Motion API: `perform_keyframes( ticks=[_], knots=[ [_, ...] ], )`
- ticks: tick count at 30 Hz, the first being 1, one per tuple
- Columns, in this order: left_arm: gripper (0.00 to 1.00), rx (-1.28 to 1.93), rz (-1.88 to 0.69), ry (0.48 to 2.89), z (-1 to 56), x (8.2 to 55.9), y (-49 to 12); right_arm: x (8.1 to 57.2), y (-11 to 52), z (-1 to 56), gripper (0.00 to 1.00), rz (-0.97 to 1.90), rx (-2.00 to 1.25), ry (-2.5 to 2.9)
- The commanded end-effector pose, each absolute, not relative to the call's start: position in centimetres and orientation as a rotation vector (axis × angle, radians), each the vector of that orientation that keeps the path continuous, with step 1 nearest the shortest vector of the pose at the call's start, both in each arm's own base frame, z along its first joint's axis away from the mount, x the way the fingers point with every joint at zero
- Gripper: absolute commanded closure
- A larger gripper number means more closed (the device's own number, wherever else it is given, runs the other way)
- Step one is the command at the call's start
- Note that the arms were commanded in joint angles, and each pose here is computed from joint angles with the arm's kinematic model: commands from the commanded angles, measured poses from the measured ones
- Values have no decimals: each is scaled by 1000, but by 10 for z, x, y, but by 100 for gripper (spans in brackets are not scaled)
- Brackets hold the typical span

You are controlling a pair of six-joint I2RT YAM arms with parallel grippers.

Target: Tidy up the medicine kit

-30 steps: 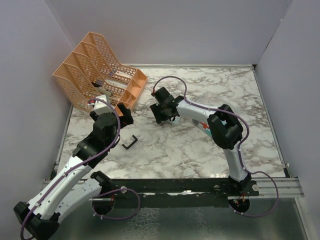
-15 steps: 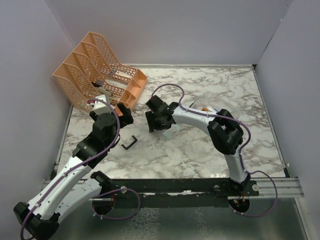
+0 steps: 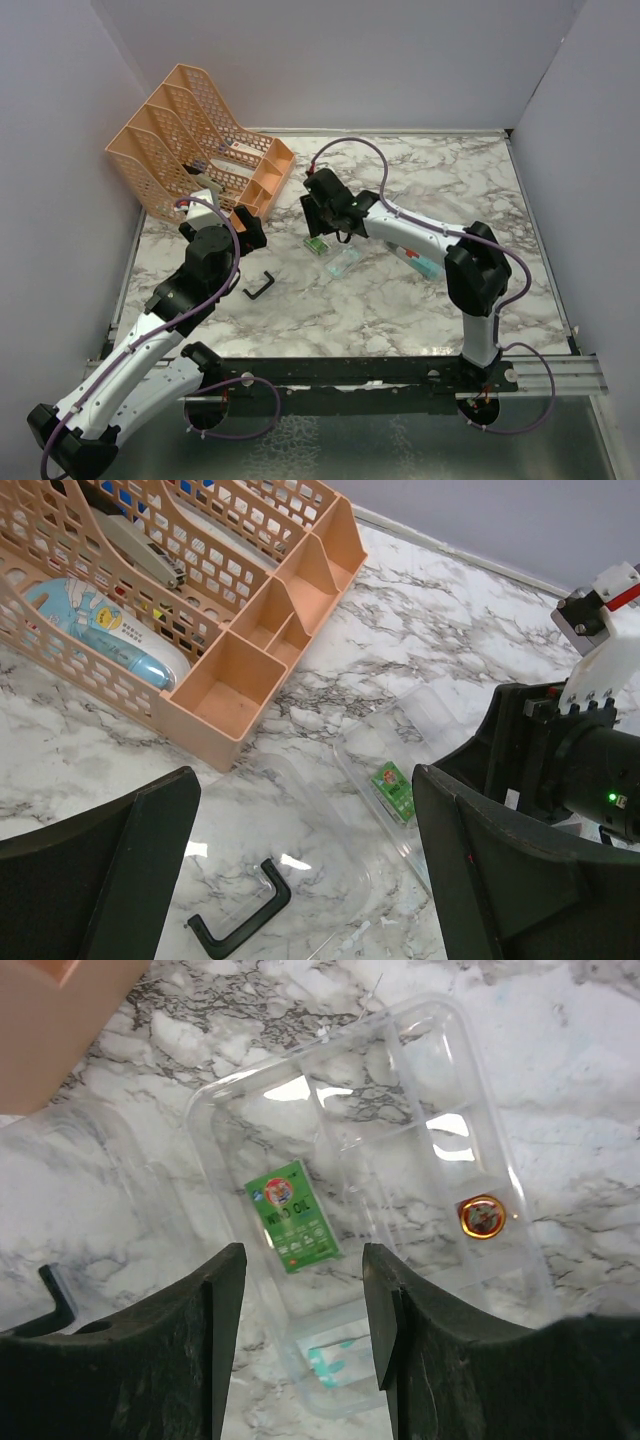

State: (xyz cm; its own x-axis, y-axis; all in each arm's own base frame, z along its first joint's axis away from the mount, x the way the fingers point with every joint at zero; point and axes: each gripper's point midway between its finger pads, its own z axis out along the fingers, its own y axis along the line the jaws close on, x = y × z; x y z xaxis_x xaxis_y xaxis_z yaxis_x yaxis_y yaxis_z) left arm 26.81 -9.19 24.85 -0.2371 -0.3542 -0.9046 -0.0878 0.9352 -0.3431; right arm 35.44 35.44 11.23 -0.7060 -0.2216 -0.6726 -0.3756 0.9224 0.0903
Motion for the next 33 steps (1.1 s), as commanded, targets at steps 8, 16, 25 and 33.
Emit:
perform_keyframes(
  ticks=[8, 16, 25, 33],
  knots=[
    [9, -334, -267, 1780, 256, 269, -92, 381, 347, 93, 46, 287, -770, 2262],
    [9, -332, -260, 1784, 256, 270, -92, 384, 345, 71, 56, 304, -812, 2307],
    [9, -330, -256, 1789, 254, 271, -93, 387, 339, 52, 71, 278, -829, 2340],
    [9, -332, -255, 1788, 255, 270, -92, 389, 333, 37, 75, 266, -859, 2376]
  ],
)
